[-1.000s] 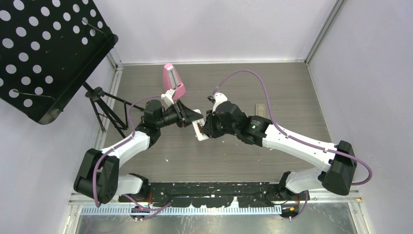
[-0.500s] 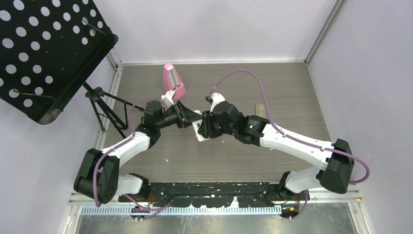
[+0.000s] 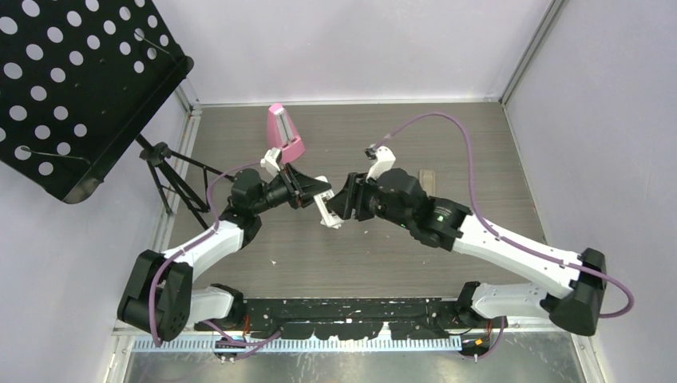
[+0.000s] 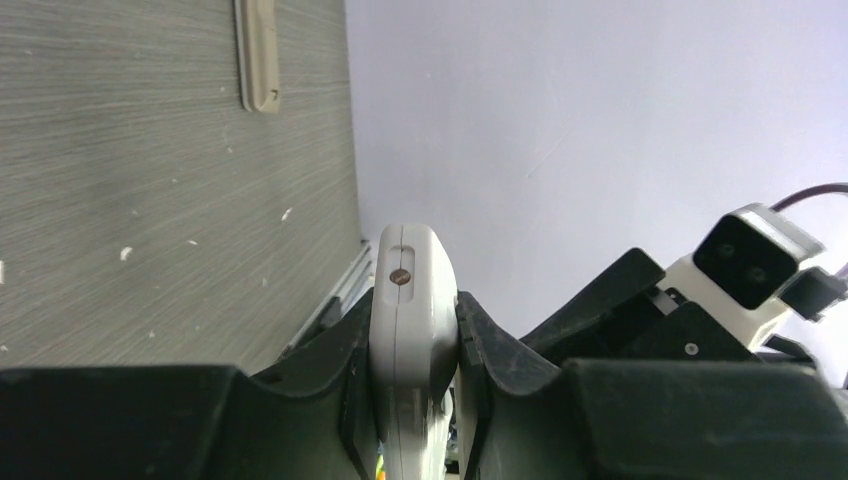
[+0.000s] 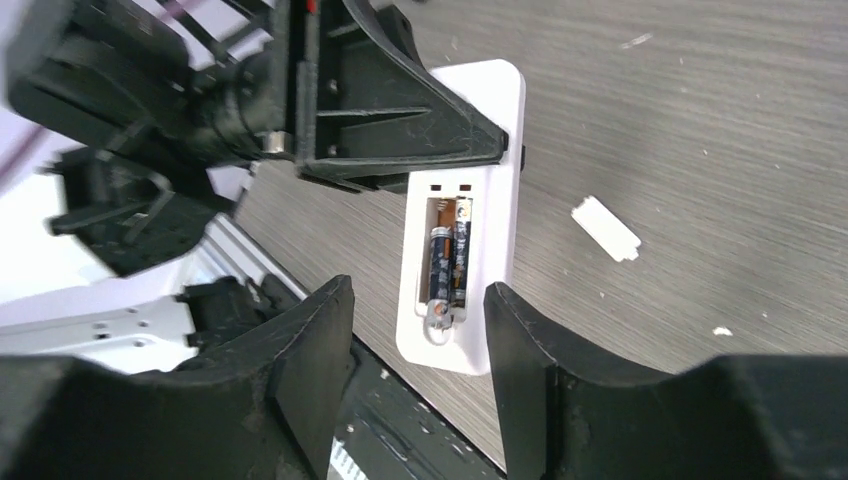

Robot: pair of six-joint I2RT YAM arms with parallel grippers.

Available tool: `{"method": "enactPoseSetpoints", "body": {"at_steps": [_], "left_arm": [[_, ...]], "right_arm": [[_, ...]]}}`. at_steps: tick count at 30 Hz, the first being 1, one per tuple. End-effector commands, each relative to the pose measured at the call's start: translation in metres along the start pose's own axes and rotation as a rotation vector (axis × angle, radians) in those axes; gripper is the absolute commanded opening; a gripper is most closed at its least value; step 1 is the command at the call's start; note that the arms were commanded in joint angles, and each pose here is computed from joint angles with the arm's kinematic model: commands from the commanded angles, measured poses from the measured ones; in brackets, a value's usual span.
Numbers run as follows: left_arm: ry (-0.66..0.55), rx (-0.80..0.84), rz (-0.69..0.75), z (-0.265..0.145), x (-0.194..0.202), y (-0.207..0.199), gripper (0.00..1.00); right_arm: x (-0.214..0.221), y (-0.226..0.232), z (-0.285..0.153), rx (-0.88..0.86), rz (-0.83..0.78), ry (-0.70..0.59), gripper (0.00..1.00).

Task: Load the batteries into the remote control
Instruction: Load the battery into the remote control.

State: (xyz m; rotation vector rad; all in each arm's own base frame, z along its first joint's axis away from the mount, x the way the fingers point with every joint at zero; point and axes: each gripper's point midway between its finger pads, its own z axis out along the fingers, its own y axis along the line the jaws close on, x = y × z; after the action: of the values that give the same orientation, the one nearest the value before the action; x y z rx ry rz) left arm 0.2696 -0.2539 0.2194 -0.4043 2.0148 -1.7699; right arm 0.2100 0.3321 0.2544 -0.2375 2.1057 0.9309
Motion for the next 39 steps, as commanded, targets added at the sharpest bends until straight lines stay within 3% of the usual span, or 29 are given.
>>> {"method": "enactPoseSetpoints", "body": {"at_steps": [1, 5, 9, 21, 29, 39], "left_arm": [[-0.072, 0.154, -0.03, -0.008, -0.01, -0.042, 0.0], [-0.134, 0.224, -0.094, -0.015, -0.018, -0.062, 0.0], [-0.192, 0.288, -0.145, -0.024, -0.027, -0.084, 0.0], [-0.253, 0.392, -0.201, -0.04, -0.033, -0.121, 0.0], [-0.239, 0.401, -0.194, -0.038, -0.032, -0.12, 0.0], [-0.232, 0.403, -0.181, -0.037, -0.031, -0.121, 0.0]], "right_arm": [[-0.046, 0.021, -0.025, -0.101, 0.105, -0.21, 0.58], [-0.065, 0.019, -0.045, -0.13, 0.24, -0.337, 0.72], [-0.082, 0.028, -0.067, -0.254, 0.394, -0.448, 0.75], [-0.08, 0.052, -0.043, -0.335, 0.551, -0.365, 0.78], [-0.084, 0.056, -0.03, -0.339, 0.58, -0.367, 0.69], [-0.082, 0.06, -0.025, -0.337, 0.556, -0.352, 0.69]]}}
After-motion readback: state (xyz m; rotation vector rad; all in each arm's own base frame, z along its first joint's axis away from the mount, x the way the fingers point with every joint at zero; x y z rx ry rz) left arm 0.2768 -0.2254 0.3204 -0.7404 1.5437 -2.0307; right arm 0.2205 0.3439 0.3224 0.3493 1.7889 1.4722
